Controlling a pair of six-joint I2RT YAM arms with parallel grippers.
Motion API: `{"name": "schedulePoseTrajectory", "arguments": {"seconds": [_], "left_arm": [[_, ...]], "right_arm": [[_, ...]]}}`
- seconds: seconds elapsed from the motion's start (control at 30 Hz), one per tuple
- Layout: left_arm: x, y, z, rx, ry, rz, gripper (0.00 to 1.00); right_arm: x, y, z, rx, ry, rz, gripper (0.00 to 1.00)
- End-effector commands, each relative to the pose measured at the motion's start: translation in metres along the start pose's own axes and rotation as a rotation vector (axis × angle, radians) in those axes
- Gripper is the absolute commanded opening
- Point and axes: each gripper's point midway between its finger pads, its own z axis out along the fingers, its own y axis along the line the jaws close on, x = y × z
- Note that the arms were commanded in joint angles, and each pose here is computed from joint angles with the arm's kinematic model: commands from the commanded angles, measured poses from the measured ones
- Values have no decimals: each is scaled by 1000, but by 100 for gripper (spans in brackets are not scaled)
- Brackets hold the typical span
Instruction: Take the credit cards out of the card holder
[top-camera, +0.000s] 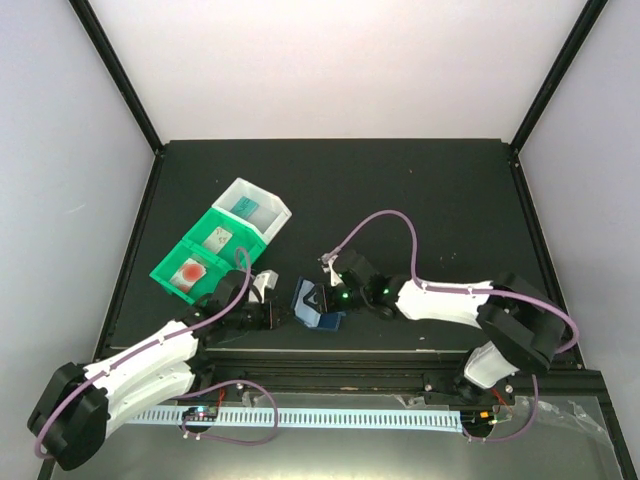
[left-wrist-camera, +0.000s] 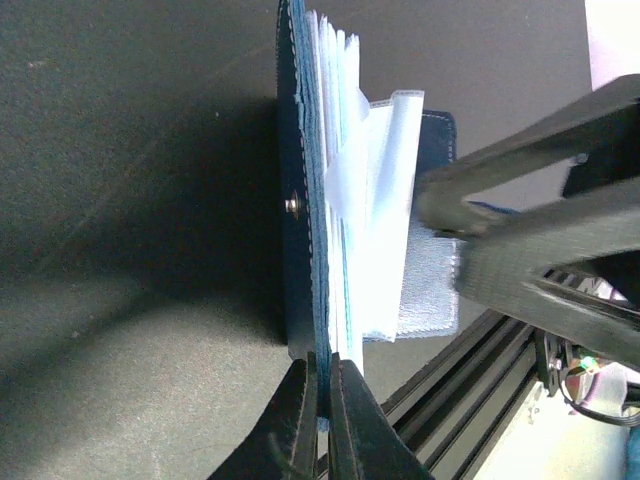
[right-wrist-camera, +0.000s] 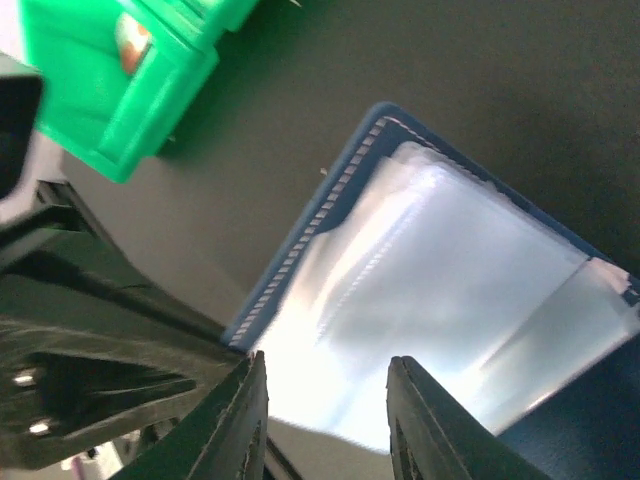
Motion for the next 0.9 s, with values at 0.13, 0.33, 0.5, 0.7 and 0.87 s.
{"name": "schedulePoseTrajectory", "arguments": {"seconds": [0.13, 0.33, 0.5, 0.7, 0.87], "left_arm": [[1, -10, 0, 42, -15, -5, 2], [-1, -19, 1, 88, -25, -2, 8], [-3, -22, 4, 106, -33, 28, 21], [-5, -18, 10, 88, -29, 50, 29], [-9, -18, 12, 70, -32, 68, 24]], "right_arm": [[32, -55, 17, 159, 65, -18, 34], [42, -66, 23, 165, 88, -77, 34], [46, -66, 25, 136, 85, -102, 31], [48, -67, 24, 119, 79, -138, 30], [46, -68, 21, 126, 65, -152, 29]]}}
